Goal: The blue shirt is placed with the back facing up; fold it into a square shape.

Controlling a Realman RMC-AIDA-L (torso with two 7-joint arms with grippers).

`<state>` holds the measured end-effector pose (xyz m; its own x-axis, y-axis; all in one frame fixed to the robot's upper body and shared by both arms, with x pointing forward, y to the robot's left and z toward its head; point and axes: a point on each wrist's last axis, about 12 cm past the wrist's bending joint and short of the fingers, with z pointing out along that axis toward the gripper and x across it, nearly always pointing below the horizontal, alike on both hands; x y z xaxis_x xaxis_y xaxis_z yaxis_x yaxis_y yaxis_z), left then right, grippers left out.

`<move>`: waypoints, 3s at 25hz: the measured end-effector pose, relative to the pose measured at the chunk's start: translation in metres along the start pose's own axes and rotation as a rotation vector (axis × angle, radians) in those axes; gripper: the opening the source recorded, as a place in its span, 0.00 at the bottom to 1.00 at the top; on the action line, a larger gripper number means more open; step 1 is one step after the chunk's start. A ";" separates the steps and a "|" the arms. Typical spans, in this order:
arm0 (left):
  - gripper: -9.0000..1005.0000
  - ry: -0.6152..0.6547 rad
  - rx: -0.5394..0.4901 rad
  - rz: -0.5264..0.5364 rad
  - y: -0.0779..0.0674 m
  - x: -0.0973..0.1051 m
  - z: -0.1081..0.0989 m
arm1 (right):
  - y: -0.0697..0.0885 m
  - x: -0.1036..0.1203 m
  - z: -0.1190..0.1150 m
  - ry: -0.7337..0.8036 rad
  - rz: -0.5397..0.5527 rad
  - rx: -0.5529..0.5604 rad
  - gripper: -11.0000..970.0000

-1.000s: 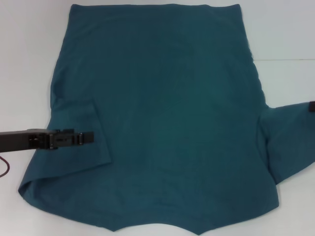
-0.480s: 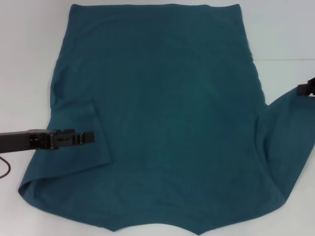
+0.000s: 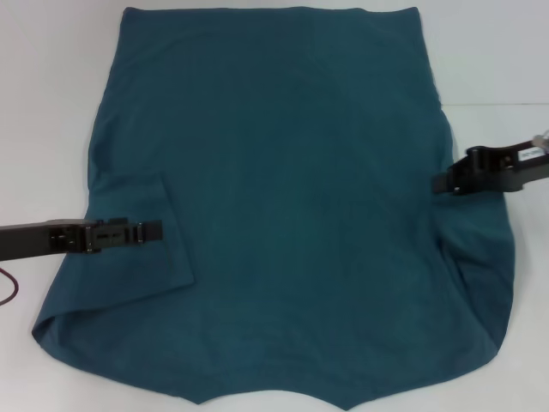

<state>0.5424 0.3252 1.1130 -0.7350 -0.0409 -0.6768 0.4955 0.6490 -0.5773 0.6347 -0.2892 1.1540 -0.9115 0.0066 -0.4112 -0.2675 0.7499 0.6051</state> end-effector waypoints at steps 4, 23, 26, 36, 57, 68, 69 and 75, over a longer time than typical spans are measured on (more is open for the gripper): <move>0.92 -0.006 -0.010 -0.005 0.001 -0.001 0.000 | 0.013 -0.008 0.009 0.025 -0.007 -0.002 0.01; 0.92 -0.045 -0.037 -0.007 0.005 -0.003 -0.001 | 0.025 -0.013 0.033 0.025 0.019 0.040 0.02; 0.92 -0.046 -0.039 -0.006 0.005 -0.003 -0.001 | 0.025 -0.013 0.034 0.027 0.019 0.043 0.06; 0.91 -0.052 -0.052 -0.021 0.007 -0.004 -0.002 | 0.029 -0.012 0.033 0.034 -0.011 0.001 0.49; 0.91 -0.052 -0.117 -0.687 0.028 0.063 -0.078 | -0.002 0.008 -0.015 -0.022 -0.009 -0.125 0.79; 0.92 -0.055 -0.185 -0.733 0.036 0.075 -0.070 | -0.007 0.015 -0.016 -0.021 0.008 -0.125 0.88; 0.92 -0.060 -0.192 -0.734 0.037 0.075 -0.070 | -0.007 0.016 -0.015 -0.021 0.009 -0.126 0.88; 0.92 -0.073 -0.211 -0.740 0.040 0.075 -0.068 | -0.009 0.018 -0.015 -0.021 0.015 -0.125 0.88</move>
<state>0.4757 0.3999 1.0700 -0.8044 -0.5659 -0.1809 -0.2172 0.5635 -0.7971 0.6157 -0.3057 1.1518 -0.9095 0.0323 -0.4144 -0.2914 0.6614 0.6911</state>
